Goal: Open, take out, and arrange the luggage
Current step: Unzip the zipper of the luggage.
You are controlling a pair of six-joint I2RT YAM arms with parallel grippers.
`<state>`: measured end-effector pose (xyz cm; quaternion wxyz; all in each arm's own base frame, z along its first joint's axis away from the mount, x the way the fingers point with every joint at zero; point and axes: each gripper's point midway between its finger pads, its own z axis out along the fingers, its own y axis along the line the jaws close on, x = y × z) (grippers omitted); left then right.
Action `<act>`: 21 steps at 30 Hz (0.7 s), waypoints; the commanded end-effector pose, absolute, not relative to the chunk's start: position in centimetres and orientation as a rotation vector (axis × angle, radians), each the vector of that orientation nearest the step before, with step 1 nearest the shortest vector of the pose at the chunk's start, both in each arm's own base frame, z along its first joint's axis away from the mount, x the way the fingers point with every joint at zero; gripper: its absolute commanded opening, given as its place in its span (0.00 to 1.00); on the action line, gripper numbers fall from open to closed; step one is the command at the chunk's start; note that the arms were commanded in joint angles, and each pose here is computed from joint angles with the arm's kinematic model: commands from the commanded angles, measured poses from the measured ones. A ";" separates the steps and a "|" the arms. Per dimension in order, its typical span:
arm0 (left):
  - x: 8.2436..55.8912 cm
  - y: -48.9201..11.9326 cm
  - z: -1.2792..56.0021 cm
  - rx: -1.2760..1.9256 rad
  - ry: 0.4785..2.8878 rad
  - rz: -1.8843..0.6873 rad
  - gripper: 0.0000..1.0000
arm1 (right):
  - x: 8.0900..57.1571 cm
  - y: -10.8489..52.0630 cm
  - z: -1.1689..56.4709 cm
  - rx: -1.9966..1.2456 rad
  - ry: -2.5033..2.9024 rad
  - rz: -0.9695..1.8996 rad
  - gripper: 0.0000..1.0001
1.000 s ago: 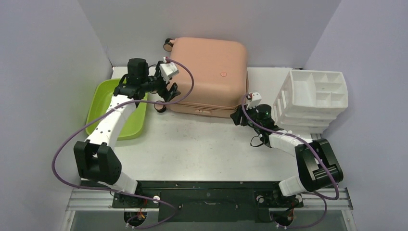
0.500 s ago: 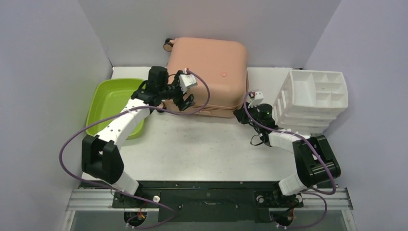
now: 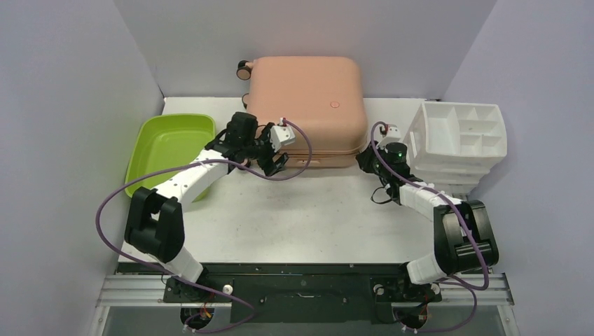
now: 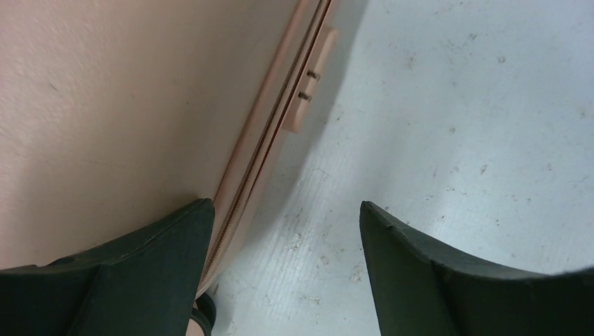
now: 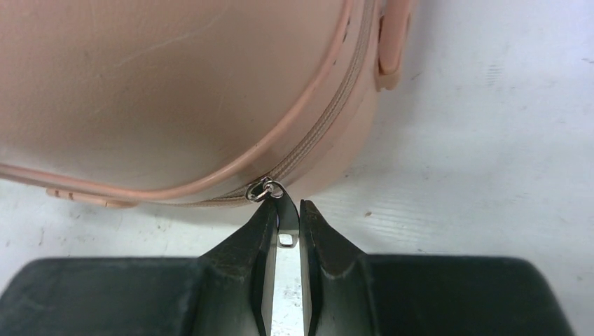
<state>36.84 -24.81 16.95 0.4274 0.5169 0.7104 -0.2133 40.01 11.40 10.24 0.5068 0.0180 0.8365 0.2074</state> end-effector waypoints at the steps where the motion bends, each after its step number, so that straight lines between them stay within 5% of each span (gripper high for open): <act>1: 40.6 -23.4 16.8 1.237 1.753 -0.319 0.73 | 41.9 6.2 13.8 0.176 1.957 0.232 0.05; 21: 45.0 -18.7 14.4 1.086 1.859 -0.026 0.65 | 44.4 1.3 15.8 0.359 1.960 0.140 0.00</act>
